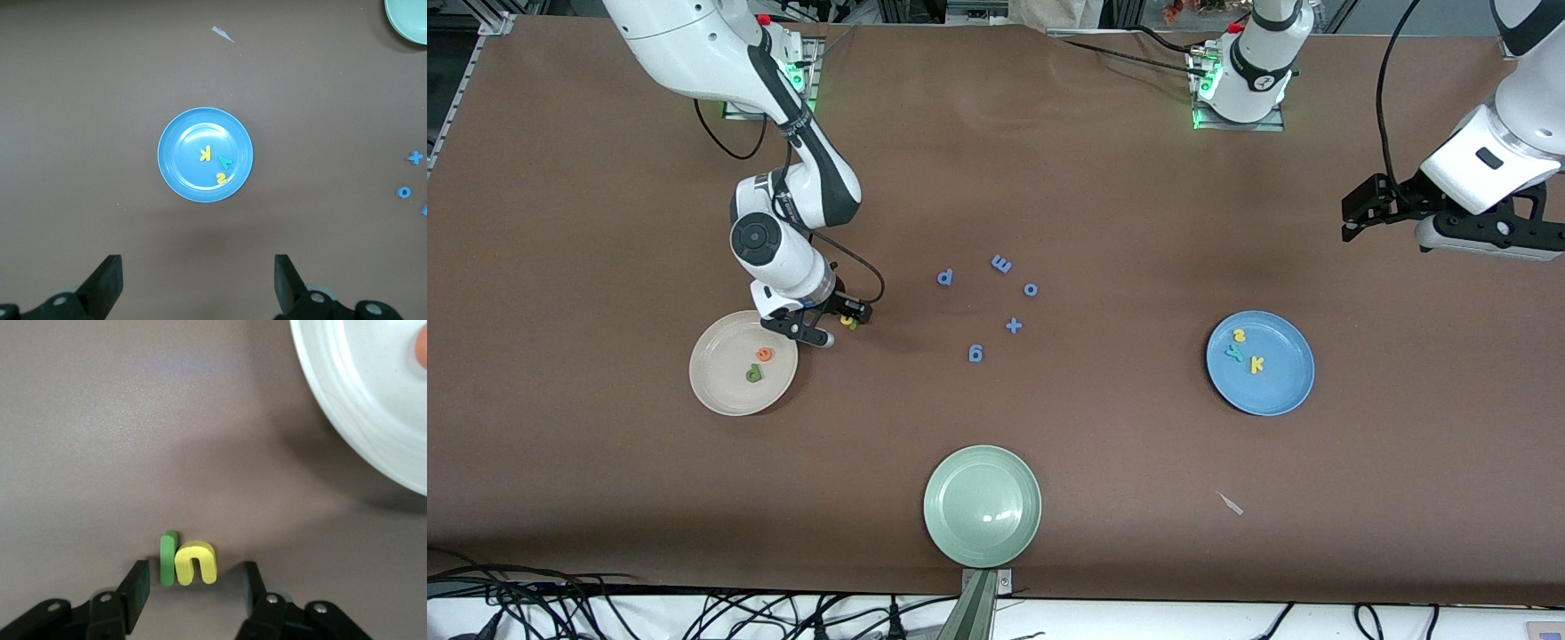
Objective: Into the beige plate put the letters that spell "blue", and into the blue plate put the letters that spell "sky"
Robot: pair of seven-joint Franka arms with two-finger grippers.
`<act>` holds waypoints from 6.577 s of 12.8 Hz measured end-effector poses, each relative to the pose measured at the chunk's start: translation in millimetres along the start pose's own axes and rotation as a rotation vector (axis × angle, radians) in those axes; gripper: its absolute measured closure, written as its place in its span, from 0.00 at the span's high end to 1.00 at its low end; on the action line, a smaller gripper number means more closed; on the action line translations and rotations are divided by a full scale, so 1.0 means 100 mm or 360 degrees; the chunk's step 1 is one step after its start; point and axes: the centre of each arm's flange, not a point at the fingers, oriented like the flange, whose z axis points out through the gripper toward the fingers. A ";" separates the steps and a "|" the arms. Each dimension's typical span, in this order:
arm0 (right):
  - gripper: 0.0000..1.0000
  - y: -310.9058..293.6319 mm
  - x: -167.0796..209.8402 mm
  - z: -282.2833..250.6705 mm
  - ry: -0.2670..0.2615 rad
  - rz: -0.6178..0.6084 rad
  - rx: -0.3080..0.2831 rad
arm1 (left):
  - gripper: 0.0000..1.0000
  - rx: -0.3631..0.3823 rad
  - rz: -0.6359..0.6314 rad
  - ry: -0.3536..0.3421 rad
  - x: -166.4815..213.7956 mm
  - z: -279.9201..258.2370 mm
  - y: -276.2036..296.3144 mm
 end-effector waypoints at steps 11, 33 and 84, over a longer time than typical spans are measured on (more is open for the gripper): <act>0.62 -0.15 0.24 0.02 0.0085 -0.0032 0.0056 | 1.00 -0.0007 -0.0012 -0.0138 -0.11 -0.09 -0.03; 0.24 -0.15 0.07 0.00 0.0087 -0.0081 0.0031 | 1.00 -0.0003 0.0007 -0.0049 -0.02 -0.13 0.03; 0.30 0.61 0.75 -1.14 -0.0153 -0.0323 -0.0186 | 1.00 -0.0003 0.0033 -0.0050 -0.02 -0.13 0.12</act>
